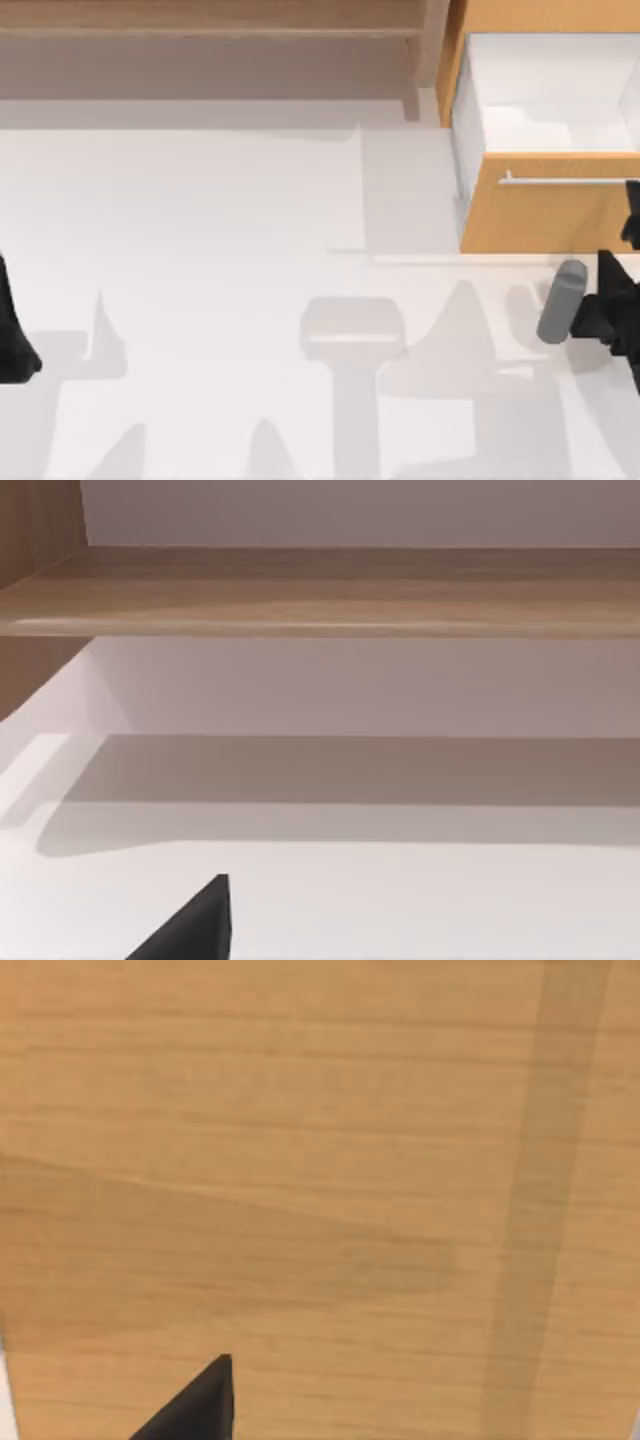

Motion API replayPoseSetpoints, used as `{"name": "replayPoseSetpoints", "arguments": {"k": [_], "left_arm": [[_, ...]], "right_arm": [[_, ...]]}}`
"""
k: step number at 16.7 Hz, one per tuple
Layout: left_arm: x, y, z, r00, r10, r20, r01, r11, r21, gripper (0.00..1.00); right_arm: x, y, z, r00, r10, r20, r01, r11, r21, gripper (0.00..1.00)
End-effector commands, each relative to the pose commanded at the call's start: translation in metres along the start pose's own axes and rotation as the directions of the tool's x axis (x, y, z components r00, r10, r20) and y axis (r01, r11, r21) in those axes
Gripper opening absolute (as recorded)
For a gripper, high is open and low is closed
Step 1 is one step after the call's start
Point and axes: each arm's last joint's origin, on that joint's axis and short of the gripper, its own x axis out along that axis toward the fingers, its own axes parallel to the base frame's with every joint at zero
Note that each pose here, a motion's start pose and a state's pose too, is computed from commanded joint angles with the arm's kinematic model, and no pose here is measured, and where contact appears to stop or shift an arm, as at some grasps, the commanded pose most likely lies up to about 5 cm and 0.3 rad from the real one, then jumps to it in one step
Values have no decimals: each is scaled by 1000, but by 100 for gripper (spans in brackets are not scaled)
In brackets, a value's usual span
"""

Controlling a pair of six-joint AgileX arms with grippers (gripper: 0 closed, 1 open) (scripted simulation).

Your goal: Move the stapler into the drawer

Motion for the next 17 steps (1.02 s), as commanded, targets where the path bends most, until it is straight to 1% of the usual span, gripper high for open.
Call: {"name": "replayPoseSetpoints", "arguments": {"k": [1, 2, 4, 7, 9, 12, 15, 17], "left_arm": [[0, 0, 0, 1000, 0, 0, 0, 1000, 0, 100], [0, 0, 0, 1000, 0, 0, 0, 1000, 0, 100], [0, 0, 0, 1000, 0, 0, 0, 1000, 0, 100], [0, 0, 0, 1000, 0, 0, 0, 1000, 0, 100], [0, 0, 0, 1000, 0, 0, 0, 1000, 0, 100], [0, 0, 0, 1000, 0, 0, 0, 1000, 0, 100], [0, 0, 0, 1000, 0, 0, 0, 1000, 0, 100], [0, 0, 0, 1000, 0, 0, 0, 1000, 0, 100]], "right_arm": [[0, 0, 0, 1000, 0, 0, 0, 1000, 0, 100], [-1, 15, -1, 997, 77, -3, -77, 997, -29, 100], [0, 13, 0, 997, 74, 1, -73, 997, -23, 100], [5, 2, 6, 998, 58, 26, -59, 998, 29, 100], [10, -8, 10, 997, 65, 44, -68, 994, 82, 100], [17, -25, 14, 991, 118, 56, -126, 976, 178, 100], [25, -44, 10, 976, 214, 41, -216, 932, 292, 100], [30, -59, 3, 956, 292, 15, -275, 884, 379, 100]]}}
